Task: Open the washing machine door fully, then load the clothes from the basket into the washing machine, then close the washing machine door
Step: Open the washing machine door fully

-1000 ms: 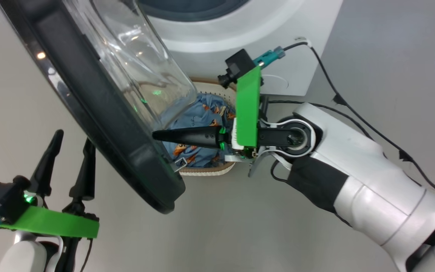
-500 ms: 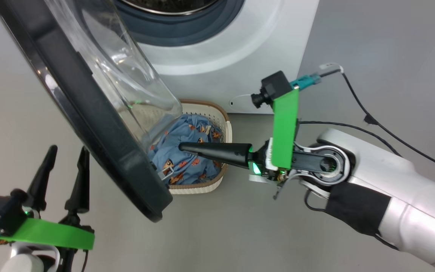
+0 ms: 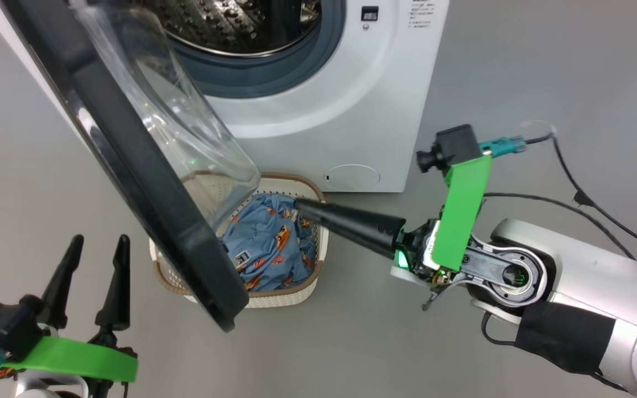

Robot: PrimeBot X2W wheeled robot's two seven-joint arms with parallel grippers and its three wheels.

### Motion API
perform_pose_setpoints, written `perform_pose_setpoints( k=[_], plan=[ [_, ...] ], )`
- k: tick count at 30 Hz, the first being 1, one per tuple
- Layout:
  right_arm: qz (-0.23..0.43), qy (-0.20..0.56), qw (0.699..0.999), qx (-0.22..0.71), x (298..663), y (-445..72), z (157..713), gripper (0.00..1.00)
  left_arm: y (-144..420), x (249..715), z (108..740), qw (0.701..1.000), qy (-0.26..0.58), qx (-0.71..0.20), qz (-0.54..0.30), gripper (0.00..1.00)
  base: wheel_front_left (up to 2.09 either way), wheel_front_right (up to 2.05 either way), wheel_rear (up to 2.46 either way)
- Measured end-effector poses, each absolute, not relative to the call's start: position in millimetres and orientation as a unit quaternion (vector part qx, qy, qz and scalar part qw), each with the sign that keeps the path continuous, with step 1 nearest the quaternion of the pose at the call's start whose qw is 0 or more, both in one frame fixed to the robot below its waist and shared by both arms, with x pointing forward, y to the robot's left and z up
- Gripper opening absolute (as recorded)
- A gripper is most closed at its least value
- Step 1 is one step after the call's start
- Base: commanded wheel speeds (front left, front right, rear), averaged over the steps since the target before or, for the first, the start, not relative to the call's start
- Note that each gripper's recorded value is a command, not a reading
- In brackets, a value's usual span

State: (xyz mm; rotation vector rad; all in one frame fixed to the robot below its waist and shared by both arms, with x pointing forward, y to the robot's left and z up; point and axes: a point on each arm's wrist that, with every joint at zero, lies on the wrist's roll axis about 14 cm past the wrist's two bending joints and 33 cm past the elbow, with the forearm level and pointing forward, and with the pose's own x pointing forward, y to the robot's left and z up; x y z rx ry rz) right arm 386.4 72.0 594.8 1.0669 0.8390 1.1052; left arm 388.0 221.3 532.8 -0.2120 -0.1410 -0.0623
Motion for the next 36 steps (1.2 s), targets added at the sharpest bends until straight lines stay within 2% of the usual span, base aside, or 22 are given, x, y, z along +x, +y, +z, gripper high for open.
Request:
perform_pose_setpoints(
  k=[5, 11, 15, 19, 26, 30, 36],
  plan=[
    [0.459, 0.283, 0.704, 0.462, 406, 54, 605, 1.0, 220, 388, 535, 0.991, -0.073, -0.104, -0.032, 1.0, 0.0, 0.0, 0.0],
    [0.391, 0.179, 0.792, 0.433, 439, 17, 596, 1.0, 215, 385, 531, 0.991, -0.068, -0.105, -0.038, 1.0, 0.0, 0.0, 0.0],
    [0.36, 0.132, 0.846, 0.371, 458, -7, 587, 1.0, 211, 387, 534, 0.991, -0.072, -0.107, -0.043, 1.0, 0.0, 0.0, 0.0],
    [0.3, 0.075, 0.897, 0.317, 488, -46, 584, 1.0, 208, 387, 535, 0.99, -0.075, -0.107, -0.047, 1.0, 0.0, 0.0, 0.0],
    [0.254, 0.018, 0.936, 0.245, 488, -65, 570, 1.0, 202, 386, 535, 0.99, -0.075, -0.111, -0.054, 1.0, 0.0, 0.0, 0.0],
    [0.213, -0.023, 0.963, 0.165, 487, -94, 566, 1.0, 198, 385, 535, 0.989, -0.076, -0.113, -0.058, 1.0, 0.0, 0.0, 0.0],
    [0.176, -0.041, 0.976, 0.121, 455, -98, 541, 1.0, 195, 385, 537, 0.989, -0.078, -0.112, -0.062, 1.0, 0.0, 0.0, 0.0]
  ],
)
